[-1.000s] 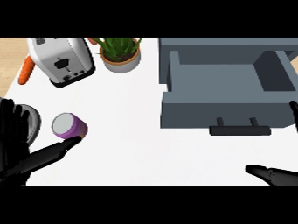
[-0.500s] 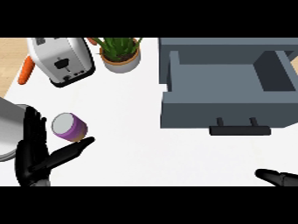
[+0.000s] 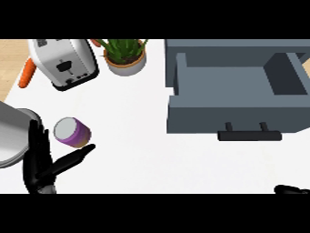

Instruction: Pick up the can, place it into the drawer and close the drawer

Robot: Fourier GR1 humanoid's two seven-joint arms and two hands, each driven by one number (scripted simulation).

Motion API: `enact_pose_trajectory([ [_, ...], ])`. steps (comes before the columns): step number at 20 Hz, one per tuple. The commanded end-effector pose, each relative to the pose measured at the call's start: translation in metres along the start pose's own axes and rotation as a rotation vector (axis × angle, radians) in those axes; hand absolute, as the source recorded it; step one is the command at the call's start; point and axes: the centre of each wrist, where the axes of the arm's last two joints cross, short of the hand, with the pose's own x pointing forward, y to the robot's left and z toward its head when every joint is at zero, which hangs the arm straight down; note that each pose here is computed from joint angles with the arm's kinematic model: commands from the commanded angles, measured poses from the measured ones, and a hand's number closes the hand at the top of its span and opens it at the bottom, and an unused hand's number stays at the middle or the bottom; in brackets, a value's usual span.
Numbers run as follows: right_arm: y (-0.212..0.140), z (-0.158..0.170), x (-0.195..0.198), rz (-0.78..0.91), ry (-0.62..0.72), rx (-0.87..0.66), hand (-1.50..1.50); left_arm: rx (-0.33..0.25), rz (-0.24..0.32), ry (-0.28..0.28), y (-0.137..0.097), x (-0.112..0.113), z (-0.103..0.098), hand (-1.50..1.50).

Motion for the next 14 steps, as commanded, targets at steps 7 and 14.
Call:
enact_pose_trajectory([
  [7, 0.001, 0.015, 0.016, -0.003, -0.008, -0.011, -1.5, 0.018, 0.004, 0.041, 0.003, -0.043, -0.011, -1.5],
  [14, -0.004, -0.002, 0.006, 0.021, 0.006, 0.014, -1.5, 0.048, 0.021, 0.065, 0.0, -0.083, -0.017, -1.5],
])
